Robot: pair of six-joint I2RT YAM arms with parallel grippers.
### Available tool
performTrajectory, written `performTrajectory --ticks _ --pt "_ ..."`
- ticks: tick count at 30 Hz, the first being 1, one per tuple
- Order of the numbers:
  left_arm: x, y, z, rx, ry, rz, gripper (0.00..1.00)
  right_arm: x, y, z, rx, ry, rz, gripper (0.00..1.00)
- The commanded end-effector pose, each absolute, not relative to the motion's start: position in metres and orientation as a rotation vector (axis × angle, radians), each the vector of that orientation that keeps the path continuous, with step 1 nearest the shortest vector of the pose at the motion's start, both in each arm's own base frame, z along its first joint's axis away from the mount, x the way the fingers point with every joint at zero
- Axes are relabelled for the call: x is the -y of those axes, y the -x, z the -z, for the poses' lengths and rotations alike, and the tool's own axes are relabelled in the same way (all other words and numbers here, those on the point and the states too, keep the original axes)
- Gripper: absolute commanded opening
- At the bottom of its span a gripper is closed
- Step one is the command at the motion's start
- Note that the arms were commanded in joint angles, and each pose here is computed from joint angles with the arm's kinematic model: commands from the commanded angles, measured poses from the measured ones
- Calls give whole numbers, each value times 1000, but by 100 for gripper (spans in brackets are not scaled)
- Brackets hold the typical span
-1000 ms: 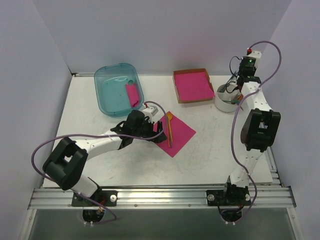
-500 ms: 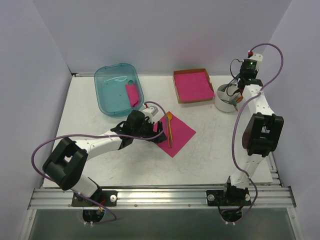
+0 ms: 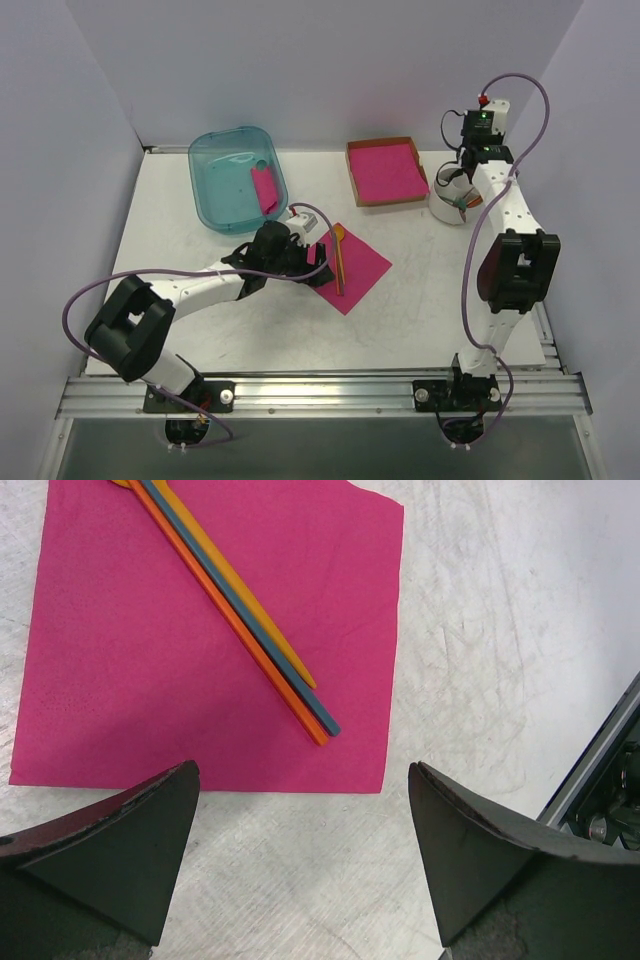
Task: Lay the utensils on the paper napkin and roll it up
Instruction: Pick up the utensils from the container.
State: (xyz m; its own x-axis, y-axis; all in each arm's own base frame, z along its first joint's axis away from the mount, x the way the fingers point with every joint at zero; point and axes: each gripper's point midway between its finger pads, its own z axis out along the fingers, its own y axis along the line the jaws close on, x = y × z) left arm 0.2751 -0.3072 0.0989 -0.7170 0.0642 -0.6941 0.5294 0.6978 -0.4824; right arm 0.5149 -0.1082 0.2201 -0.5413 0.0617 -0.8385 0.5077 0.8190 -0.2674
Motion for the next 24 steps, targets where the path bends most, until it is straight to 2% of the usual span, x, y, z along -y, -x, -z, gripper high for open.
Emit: performTrajectory --ticks 1,17,24 --pt "318 -279 -129 -2138 -487 958 94 123 -492 -291 -1945 -492 706 0" --pt "333 -277 -135 -2104 -533 1025 94 109 -463 -351 -1895 -483 714 0" --pt "349 -283 -182 -1975 -552 1108 94 78 -456 -382 -1892 -397 584 0"
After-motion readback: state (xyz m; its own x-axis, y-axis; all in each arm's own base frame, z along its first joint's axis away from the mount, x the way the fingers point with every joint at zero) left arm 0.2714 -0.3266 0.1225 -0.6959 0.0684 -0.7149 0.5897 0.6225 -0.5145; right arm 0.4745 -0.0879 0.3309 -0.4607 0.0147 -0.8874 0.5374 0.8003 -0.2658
